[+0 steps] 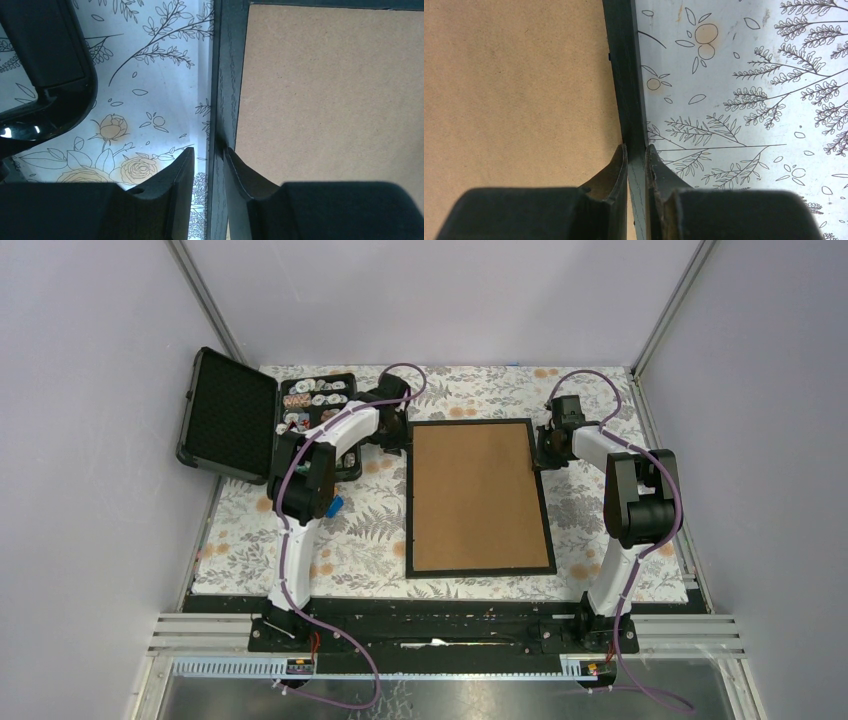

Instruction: Put the photo into the frame

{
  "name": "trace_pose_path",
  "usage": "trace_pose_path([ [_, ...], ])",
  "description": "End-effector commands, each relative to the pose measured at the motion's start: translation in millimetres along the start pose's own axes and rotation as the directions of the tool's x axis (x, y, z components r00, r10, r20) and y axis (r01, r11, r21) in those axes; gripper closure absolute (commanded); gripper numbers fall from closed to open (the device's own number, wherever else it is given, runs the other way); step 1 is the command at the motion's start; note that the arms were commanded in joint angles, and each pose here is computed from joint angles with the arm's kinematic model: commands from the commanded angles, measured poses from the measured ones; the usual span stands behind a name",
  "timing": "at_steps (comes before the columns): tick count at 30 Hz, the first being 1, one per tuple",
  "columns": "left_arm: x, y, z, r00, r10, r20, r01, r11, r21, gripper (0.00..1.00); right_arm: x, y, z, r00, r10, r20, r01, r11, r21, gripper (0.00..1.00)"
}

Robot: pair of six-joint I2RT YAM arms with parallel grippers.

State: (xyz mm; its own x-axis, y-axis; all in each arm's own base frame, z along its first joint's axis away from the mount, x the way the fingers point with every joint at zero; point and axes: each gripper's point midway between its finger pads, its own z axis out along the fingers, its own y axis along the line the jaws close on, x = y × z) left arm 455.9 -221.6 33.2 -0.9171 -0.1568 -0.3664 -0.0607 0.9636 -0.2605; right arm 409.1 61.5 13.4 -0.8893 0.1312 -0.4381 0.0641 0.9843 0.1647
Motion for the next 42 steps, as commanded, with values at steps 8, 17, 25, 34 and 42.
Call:
trace_pose_path([
  [8, 5.3, -3.1, 7.7, 1.000, 0.004, -0.024, -0.004, 1.000, 0.009, 0.69, 71.9, 7.1, 18.2, 0.970, 0.022, -0.241, -0.026, 1.000, -0.014, 0.85],
  [17, 17.3, -13.7, 10.5, 0.999, 0.015, -0.051, -0.014, 0.999, 0.029, 0.69, 71.9, 8.2, 18.0, 0.970, 0.022, -0.241, -0.028, 0.999, -0.021, 0.85],
  [25, 18.5, -11.8, 19.4, 0.998, 0.013, -0.057, -0.012, 1.000, 0.013, 0.69, 73.2, 8.8, 18.0, 0.970, 0.023, -0.244, -0.029, 0.999, -0.024, 0.86],
  [34, 36.1, -25.3, 35.4, 0.995, 0.028, -0.097, -0.026, 0.999, 0.021, 0.69, 72.5, 9.1, 18.0, 0.970, 0.021, -0.243, -0.028, 0.999, -0.027, 0.86],
  [42, 47.3, -26.9, 55.3, 0.991, 0.036, -0.132, -0.037, 0.999, -0.007, 0.69, 72.2, 10.5, 17.8, 0.970, 0.023, -0.242, -0.032, 0.999, -0.034, 0.86],
])
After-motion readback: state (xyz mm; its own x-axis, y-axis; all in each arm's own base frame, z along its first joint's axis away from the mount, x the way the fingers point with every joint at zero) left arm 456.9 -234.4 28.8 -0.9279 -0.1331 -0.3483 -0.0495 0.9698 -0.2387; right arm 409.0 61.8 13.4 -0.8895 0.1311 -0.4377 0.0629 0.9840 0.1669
